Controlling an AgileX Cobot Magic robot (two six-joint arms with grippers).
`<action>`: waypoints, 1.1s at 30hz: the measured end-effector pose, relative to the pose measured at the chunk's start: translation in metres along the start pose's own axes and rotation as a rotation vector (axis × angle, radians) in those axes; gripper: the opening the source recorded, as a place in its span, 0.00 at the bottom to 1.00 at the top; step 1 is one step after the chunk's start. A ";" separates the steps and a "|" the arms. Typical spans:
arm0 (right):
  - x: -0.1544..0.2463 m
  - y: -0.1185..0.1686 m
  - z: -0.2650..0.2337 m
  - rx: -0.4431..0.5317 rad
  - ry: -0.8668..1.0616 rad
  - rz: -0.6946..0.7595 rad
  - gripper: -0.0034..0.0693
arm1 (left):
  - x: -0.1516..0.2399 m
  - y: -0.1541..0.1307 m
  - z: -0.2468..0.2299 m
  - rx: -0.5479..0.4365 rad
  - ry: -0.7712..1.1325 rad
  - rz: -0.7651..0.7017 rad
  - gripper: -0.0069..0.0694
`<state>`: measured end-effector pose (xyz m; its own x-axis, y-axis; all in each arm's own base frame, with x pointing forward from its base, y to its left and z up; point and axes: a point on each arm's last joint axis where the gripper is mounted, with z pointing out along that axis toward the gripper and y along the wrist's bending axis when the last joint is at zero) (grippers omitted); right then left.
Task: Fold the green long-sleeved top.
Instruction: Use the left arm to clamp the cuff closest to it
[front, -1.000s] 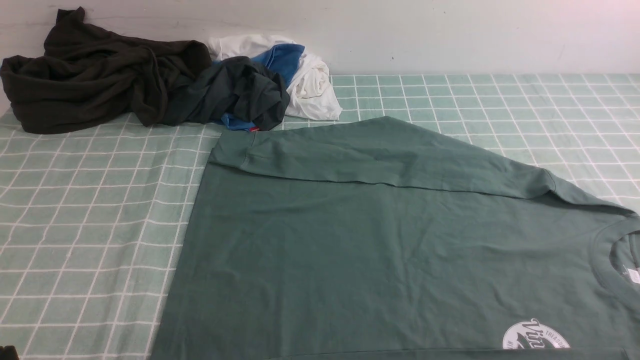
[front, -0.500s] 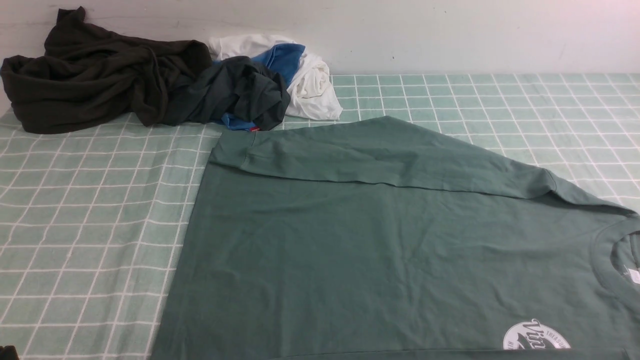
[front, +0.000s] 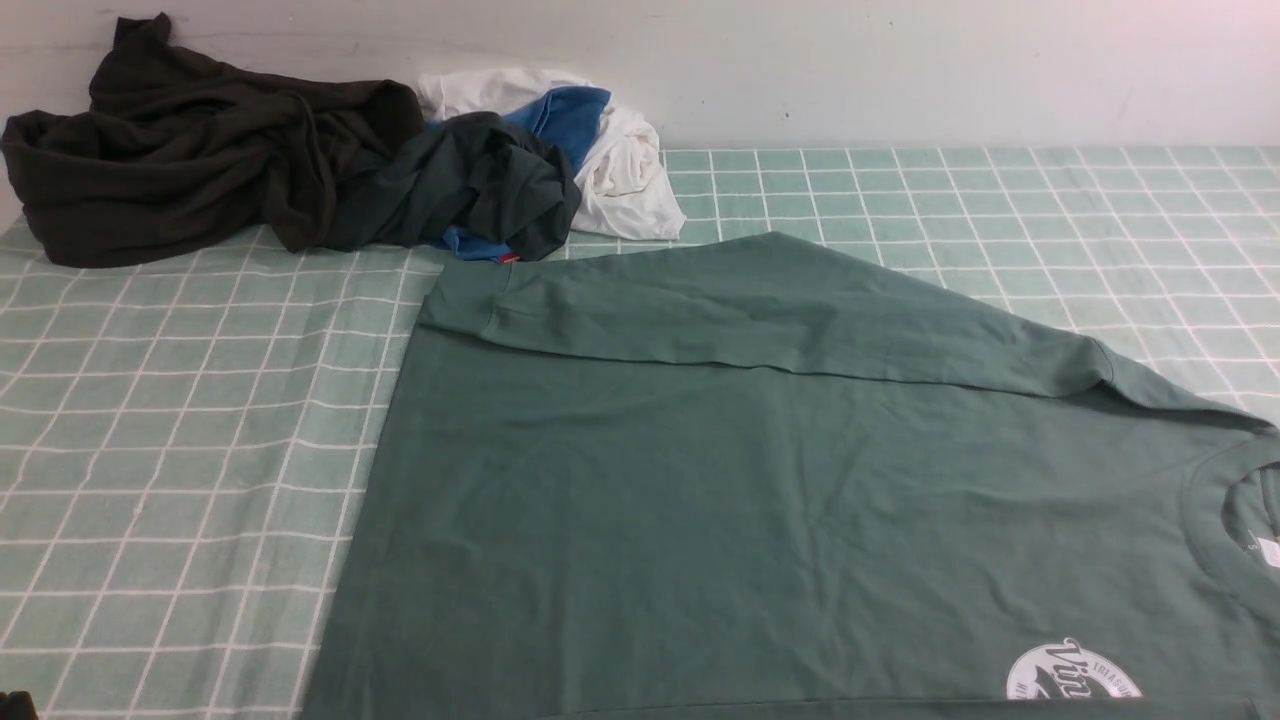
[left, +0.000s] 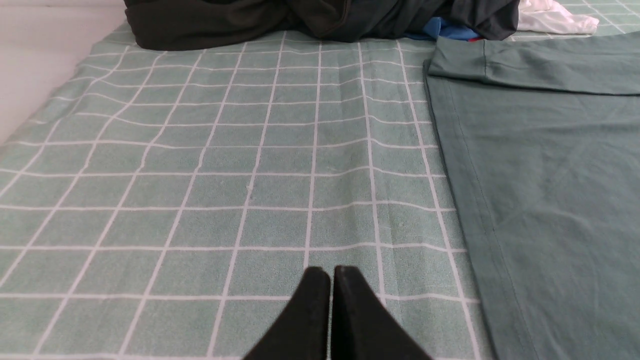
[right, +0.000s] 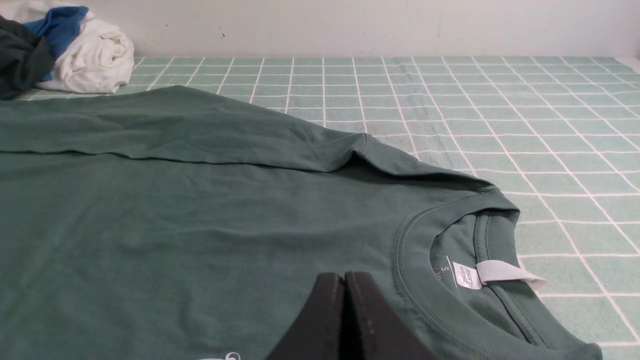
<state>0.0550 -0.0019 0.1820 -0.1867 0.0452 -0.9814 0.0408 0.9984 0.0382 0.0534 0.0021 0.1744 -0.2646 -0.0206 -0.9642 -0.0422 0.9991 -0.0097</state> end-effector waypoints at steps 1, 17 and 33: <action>0.000 0.000 0.000 0.000 0.000 0.000 0.03 | 0.000 0.000 0.000 0.000 0.000 0.000 0.09; 0.000 0.000 0.000 0.000 0.000 0.000 0.03 | 0.000 0.000 0.000 -0.002 0.000 0.010 0.09; 0.000 0.000 0.000 0.000 -0.002 0.003 0.03 | 0.000 -0.001 0.000 0.007 -0.001 -0.037 0.09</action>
<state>0.0550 -0.0019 0.1822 -0.1848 0.0482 -0.9816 0.0413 0.9983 0.0412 0.0534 0.0014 0.1745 -0.2622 -0.0579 -0.9633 -0.0450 0.9978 -0.0477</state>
